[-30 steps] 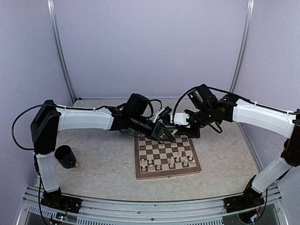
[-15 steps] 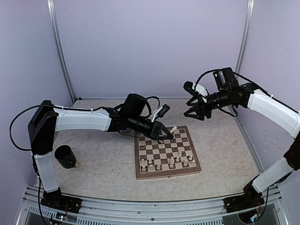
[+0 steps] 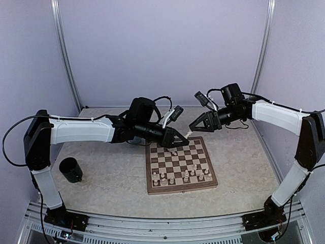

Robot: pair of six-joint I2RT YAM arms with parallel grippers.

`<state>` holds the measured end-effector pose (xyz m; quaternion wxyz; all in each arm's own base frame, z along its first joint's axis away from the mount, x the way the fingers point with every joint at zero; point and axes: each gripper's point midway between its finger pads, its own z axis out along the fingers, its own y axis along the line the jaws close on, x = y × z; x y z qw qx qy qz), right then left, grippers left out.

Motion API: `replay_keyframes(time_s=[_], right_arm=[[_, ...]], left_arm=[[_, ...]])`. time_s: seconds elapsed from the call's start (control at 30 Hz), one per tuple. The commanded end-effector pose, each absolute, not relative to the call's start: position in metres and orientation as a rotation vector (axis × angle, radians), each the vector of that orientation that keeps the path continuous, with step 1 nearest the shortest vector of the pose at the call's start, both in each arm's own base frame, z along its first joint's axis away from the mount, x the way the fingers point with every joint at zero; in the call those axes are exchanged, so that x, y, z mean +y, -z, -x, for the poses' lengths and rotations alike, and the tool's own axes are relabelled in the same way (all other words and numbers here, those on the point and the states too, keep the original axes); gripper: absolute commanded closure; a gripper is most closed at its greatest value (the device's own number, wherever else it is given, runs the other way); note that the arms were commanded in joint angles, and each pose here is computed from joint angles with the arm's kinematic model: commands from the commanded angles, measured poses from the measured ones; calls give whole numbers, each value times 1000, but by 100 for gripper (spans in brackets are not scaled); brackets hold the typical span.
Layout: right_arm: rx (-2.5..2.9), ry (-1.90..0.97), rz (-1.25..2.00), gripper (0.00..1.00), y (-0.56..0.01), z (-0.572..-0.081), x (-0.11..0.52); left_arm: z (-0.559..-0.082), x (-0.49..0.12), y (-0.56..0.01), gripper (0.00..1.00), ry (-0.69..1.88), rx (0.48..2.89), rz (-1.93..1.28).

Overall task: Set up the chess pieces on the board
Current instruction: Pass from the left arm to the right

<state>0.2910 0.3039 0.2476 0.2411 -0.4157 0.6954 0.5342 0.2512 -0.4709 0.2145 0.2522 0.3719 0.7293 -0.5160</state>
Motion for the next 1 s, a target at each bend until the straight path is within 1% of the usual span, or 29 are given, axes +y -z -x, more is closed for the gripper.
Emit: replay_keyframes(time_s=[0.0, 0.07, 0.13, 0.17, 0.27, 0.37, 0.47, 0.57, 0.73, 0.93, 0.97], right_arm=[[1814, -1655, 1132, 52, -271, -281, 307], [1819, -1672, 1125, 58, -269, -280, 307], [1826, -1672, 1121, 59, -267, -279, 307], [1836, -1662, 1116, 58, -265, -280, 307], [1868, -1620, 1103, 51, -258, -284, 306], [1896, -1600, 1093, 49, -251, -287, 306], [1905, -1609, 1090, 48, -247, -288, 307], [1911, -1620, 1093, 52, -244, -287, 310], [1904, -1642, 1107, 64, -243, -284, 313], [1886, -1662, 1119, 89, -246, -282, 315], [1880, -1662, 1124, 94, -246, -282, 315]], left_arm=[[-249, -470, -233, 94, 1390, 1912, -1029], [-249, -470, -234, 94, 1389, 1908, -1030], [-249, -469, -234, 94, 1387, 1907, -1030], [-249, -470, -234, 94, 1386, 1907, -1030], [-249, -469, -235, 94, 1387, 1903, -1030], [-248, -469, -238, 94, 1389, 1893, -1030], [-248, -469, -238, 94, 1388, 1893, -1029], [-249, -468, -239, 94, 1385, 1891, -1026], [-251, -468, -240, 94, 1380, 1889, -1022], [-253, -467, -238, 94, 1372, 1895, -1015], [-254, -466, -238, 92, 1363, 1899, -1008]])
